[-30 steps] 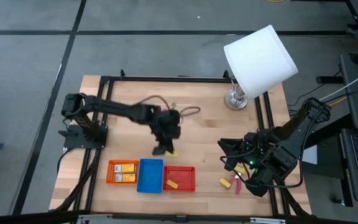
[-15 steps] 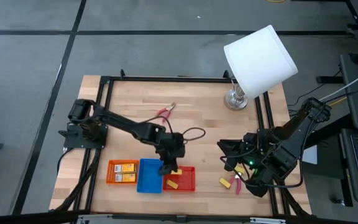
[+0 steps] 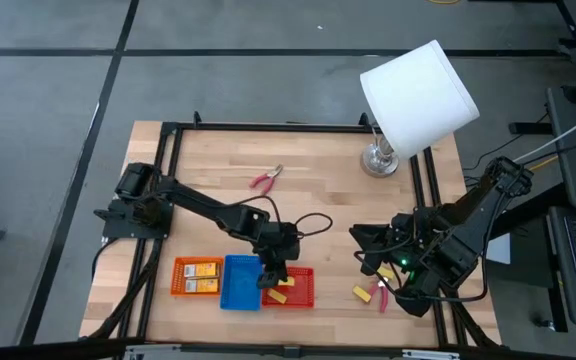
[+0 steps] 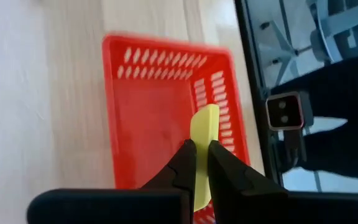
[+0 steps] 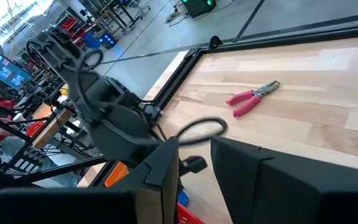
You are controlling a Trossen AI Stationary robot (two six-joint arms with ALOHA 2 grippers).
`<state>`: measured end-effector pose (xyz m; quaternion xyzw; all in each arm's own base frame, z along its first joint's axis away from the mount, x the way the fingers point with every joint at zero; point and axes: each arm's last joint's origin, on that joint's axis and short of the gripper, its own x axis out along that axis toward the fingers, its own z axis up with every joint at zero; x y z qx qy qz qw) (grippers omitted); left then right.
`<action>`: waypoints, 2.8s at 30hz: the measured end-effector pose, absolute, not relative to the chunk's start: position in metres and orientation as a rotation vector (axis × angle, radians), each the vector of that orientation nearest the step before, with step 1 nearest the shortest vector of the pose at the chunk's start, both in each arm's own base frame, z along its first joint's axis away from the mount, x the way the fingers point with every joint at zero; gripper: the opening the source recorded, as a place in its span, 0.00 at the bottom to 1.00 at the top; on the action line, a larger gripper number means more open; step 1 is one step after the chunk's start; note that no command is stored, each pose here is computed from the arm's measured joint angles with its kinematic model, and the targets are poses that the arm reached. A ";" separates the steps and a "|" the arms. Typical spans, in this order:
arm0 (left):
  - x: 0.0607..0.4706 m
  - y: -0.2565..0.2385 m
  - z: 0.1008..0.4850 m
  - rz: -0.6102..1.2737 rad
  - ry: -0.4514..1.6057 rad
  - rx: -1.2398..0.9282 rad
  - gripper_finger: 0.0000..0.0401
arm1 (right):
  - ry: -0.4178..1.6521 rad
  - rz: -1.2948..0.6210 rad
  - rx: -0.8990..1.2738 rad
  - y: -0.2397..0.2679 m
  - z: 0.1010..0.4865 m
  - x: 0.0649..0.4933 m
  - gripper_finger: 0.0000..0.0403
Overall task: Pick & Place School Supplies
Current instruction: Put the eraser into the red bin
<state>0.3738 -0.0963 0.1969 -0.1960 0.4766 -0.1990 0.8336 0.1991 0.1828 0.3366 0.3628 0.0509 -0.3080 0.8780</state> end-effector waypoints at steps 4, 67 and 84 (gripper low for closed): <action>0.375 -0.097 0.191 -0.439 1.025 -0.425 0.04 | 0.105 -0.640 0.762 0.183 0.337 0.199 0.24; 0.264 0.001 0.347 0.153 0.688 -0.103 0.31 | 1.477 -0.441 0.693 0.174 0.254 0.250 0.41; 0.257 -0.023 0.343 0.106 0.757 -0.093 0.31 | 1.656 -0.417 0.739 0.183 0.172 0.256 0.64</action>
